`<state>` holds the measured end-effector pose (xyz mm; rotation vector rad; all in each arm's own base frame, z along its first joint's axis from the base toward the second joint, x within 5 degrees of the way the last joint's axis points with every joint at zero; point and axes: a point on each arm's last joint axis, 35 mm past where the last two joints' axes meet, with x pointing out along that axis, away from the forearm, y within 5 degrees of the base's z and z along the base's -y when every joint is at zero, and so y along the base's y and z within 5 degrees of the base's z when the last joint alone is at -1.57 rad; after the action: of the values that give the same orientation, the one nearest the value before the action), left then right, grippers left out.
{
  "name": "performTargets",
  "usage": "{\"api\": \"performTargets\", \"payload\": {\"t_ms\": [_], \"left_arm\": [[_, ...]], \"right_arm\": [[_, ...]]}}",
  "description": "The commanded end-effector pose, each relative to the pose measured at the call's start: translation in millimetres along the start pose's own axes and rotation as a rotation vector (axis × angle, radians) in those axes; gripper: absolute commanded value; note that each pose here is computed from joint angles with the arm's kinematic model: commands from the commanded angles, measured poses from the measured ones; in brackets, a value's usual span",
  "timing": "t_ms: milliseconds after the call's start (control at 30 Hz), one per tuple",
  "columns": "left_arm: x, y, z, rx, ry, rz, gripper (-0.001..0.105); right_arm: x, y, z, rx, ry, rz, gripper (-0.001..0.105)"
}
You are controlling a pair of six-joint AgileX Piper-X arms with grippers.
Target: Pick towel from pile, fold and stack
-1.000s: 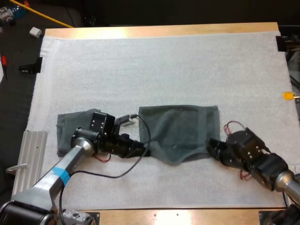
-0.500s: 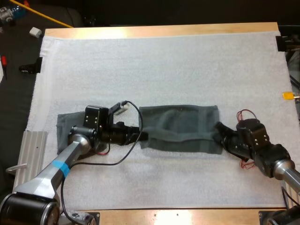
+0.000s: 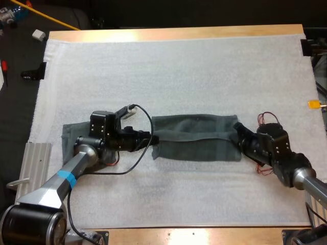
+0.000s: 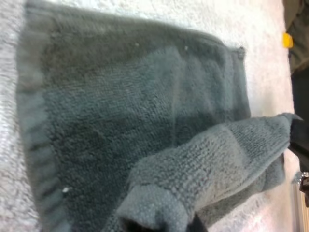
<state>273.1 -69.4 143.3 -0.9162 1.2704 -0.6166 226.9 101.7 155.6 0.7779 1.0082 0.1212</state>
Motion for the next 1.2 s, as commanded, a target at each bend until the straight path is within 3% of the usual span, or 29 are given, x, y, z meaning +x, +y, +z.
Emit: {"api": "performTargets", "payload": {"t_ms": [0, 267, 367, 500, 567, 633, 833, 900, 1167], "left_arm": [[-1, -3, 6, 0.026, -0.027, -0.001, 0.001], [2, 0, 6, 0.034, -0.034, 0.004, 0.000], [2, -2, 7, 0.047, -0.038, -0.006, 0.004], [2, -5, 9, 0.063, -0.050, -0.026, 0.032], [2, -8, 11, 0.076, -0.061, -0.043, 0.047], [1, -12, 15, 0.093, -0.073, -0.068, 0.058], [-3, -29, 25, 0.103, -0.042, -0.151, 0.058], [-4, -26, 24, 0.103, -0.047, -0.140, 0.058], [-26, -55, 15, 0.159, -0.075, -0.171, 0.058]], "right_arm": [[3, 4, 2, -0.009, -0.026, 0.019, 0.001], [4, 5, 5, -0.017, -0.040, 0.038, 0.003], [3, 6, 6, -0.018, -0.050, 0.047, 0.017], [3, 9, 9, -0.020, -0.083, 0.078, 0.050], [3, 13, 12, -0.030, -0.113, 0.112, 0.058], [2, 19, 16, -0.047, -0.156, 0.162, 0.059], [-5, 35, 24, -0.125, -0.245, 0.302, 0.059], [-7, 32, 24, -0.106, -0.236, 0.267, 0.058], [-28, 29, 16, -0.278, -0.188, 0.207, 0.058]]}}
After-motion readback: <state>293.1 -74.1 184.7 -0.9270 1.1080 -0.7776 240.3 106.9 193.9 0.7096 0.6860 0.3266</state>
